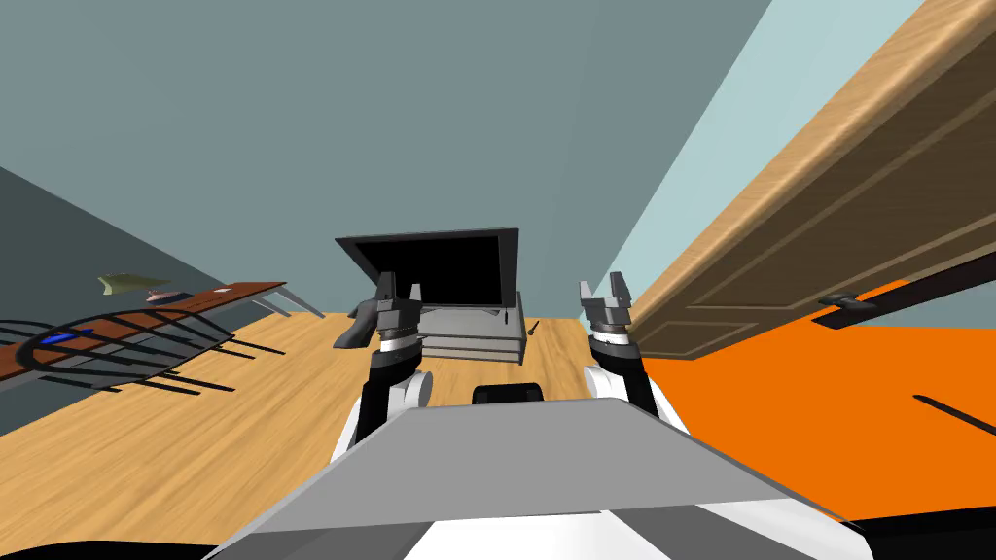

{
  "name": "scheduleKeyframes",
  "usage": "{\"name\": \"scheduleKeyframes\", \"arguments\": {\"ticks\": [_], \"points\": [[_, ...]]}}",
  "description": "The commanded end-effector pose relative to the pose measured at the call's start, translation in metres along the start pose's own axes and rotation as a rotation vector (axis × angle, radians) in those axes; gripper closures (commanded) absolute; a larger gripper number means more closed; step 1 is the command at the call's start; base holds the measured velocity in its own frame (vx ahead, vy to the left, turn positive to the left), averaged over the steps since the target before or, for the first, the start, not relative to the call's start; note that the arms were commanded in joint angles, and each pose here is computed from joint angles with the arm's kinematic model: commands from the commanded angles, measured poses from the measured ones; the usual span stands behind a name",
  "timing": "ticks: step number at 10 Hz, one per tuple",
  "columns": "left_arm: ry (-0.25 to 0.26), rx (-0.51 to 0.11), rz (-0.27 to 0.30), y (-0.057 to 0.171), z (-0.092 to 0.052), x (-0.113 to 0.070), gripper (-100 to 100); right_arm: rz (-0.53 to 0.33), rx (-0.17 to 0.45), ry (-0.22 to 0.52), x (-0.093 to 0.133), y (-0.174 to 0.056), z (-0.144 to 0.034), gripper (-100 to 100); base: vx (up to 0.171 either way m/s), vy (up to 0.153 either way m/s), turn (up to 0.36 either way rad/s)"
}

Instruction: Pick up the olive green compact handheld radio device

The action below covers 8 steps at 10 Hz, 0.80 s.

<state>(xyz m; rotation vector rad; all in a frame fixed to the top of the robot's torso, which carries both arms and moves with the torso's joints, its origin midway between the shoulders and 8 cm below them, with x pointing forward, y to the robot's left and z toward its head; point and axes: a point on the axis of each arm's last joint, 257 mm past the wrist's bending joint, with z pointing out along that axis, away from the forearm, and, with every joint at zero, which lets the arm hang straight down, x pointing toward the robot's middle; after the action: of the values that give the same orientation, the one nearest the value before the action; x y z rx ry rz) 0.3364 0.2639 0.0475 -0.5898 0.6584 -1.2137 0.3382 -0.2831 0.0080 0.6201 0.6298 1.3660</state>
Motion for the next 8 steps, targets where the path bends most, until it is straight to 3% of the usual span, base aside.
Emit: {"name": "scheduleKeyframes", "arguments": {"ticks": [1,5,8], "points": [[0.0,0.0,0.0,0.0,0.0,0.0,0,-0.051,0.048,0.024,-0.003,-0.015,-0.01,-100,0.013,0.011,0.258],[0.0,0.0,0.0,0.0,0.0,0.0,0,-0.161,0.166,0.046,-0.017,-0.051,-0.039,-100,0.025,0.006,0.265],[0.0,0.0,0.0,0.0,0.0,0.0,0,-0.27,0.292,0.057,-0.035,-0.087,-0.074,-100,0.038,0.005,0.339]]}}
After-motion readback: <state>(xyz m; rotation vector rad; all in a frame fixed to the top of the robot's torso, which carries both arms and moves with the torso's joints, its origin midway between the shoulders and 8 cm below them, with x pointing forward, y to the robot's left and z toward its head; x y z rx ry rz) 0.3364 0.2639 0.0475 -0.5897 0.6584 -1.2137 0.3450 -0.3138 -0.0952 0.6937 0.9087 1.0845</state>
